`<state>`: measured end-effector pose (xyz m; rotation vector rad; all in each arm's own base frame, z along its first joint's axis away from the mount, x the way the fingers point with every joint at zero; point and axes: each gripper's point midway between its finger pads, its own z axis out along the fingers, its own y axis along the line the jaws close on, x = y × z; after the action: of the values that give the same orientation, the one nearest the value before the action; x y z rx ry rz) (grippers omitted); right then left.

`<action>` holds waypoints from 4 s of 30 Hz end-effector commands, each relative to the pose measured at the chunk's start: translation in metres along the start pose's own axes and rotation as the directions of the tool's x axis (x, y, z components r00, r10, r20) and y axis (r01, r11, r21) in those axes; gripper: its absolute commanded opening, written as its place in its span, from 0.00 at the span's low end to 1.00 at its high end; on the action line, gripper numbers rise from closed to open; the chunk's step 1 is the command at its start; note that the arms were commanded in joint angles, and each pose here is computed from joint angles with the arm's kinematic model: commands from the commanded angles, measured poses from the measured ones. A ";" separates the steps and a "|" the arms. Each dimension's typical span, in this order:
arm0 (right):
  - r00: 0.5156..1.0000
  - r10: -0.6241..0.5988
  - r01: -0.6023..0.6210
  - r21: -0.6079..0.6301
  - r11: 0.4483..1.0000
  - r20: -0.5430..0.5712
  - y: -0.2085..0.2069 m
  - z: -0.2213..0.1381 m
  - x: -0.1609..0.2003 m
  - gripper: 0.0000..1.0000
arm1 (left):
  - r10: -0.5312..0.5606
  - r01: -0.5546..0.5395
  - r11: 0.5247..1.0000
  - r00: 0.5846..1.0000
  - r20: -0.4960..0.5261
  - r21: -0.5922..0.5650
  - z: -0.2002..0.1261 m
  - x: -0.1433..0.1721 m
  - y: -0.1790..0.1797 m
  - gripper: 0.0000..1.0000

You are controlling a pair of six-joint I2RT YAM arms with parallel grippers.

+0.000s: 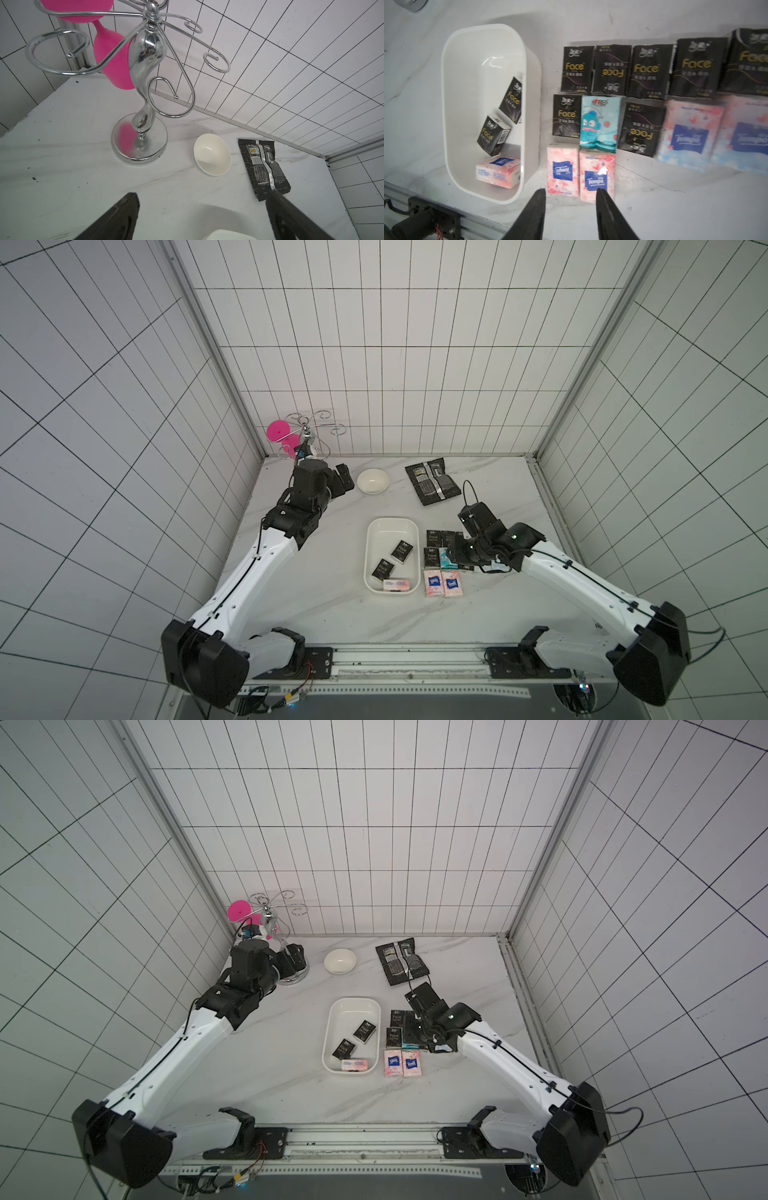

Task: Take the pocket tissues out of the storage box
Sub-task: Adjust the pocket tissues at the center of the board, then pick up the pocket tissues from the storage box, then place the pocket tissues at the center of the board.

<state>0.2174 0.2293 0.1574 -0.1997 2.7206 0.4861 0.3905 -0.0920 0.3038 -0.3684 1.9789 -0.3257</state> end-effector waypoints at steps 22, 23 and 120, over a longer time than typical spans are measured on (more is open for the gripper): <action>0.956 0.290 -0.291 0.019 0.957 0.040 0.095 0.131 -0.021 0.51 | -0.006 0.006 1.000 1.000 0.017 0.024 -0.011 -0.005 -0.001 0.99; 0.951 0.308 -0.309 0.027 0.951 0.044 0.092 0.131 -0.019 0.51 | -0.009 0.009 1.000 1.000 0.015 0.028 -0.011 -0.005 -0.001 0.99; 0.939 0.264 -0.209 0.245 0.947 -0.220 -0.113 0.023 0.120 0.15 | -0.051 0.045 0.994 0.997 0.063 0.098 -0.022 -0.028 -0.019 0.99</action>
<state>0.1417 0.1392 0.0646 0.1590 3.0185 0.3299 0.3822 -0.0996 0.3334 -0.3678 1.9028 -0.4591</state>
